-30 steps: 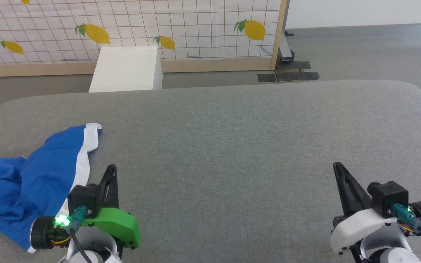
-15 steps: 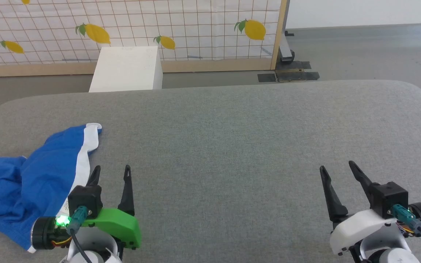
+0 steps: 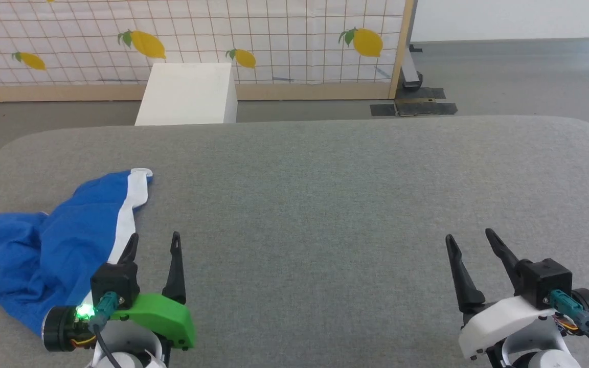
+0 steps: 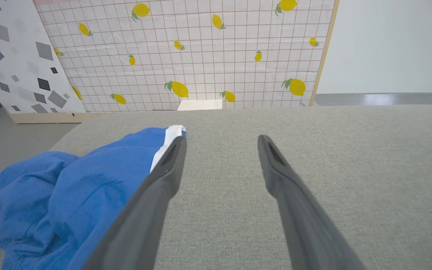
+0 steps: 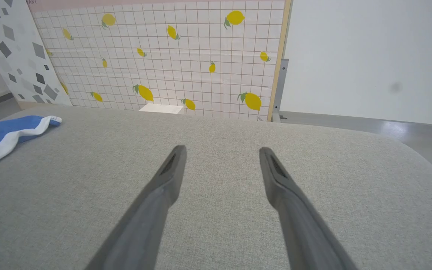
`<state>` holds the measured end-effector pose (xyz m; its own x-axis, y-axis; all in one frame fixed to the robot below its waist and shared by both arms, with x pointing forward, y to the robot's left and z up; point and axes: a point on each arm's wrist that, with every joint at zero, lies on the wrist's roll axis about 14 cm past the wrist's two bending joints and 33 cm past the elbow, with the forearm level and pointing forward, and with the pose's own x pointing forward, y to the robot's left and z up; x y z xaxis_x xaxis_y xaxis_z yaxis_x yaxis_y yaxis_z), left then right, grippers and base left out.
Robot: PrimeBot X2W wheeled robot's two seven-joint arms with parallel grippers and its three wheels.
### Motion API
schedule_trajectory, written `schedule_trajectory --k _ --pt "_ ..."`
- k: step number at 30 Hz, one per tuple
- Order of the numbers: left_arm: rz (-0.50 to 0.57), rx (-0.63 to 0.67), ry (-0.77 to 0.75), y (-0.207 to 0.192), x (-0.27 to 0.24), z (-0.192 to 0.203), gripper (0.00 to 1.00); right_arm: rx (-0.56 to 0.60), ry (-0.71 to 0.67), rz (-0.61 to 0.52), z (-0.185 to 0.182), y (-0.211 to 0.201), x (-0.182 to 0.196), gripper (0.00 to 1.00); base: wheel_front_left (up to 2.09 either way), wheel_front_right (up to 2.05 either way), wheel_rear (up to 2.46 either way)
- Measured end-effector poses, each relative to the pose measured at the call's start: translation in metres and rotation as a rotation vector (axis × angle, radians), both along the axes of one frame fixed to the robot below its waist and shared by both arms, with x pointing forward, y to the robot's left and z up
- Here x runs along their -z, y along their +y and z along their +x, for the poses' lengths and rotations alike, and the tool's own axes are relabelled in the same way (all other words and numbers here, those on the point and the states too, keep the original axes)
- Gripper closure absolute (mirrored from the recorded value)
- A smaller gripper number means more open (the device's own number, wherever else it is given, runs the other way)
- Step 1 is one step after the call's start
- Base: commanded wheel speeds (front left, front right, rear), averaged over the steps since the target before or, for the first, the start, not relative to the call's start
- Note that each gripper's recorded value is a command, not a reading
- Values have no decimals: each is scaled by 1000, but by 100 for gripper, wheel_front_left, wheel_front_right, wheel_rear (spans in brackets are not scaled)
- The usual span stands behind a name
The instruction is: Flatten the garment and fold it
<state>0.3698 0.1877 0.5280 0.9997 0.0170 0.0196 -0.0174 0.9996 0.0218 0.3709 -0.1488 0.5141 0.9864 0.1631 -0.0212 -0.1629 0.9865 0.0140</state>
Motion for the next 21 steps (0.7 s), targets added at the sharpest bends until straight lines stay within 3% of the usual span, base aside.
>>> schedule_trajectory --k 21 --pt "-19 -130 -15 44 4 -28 0 -130 14 65 12 46 9 0 0 0 0"
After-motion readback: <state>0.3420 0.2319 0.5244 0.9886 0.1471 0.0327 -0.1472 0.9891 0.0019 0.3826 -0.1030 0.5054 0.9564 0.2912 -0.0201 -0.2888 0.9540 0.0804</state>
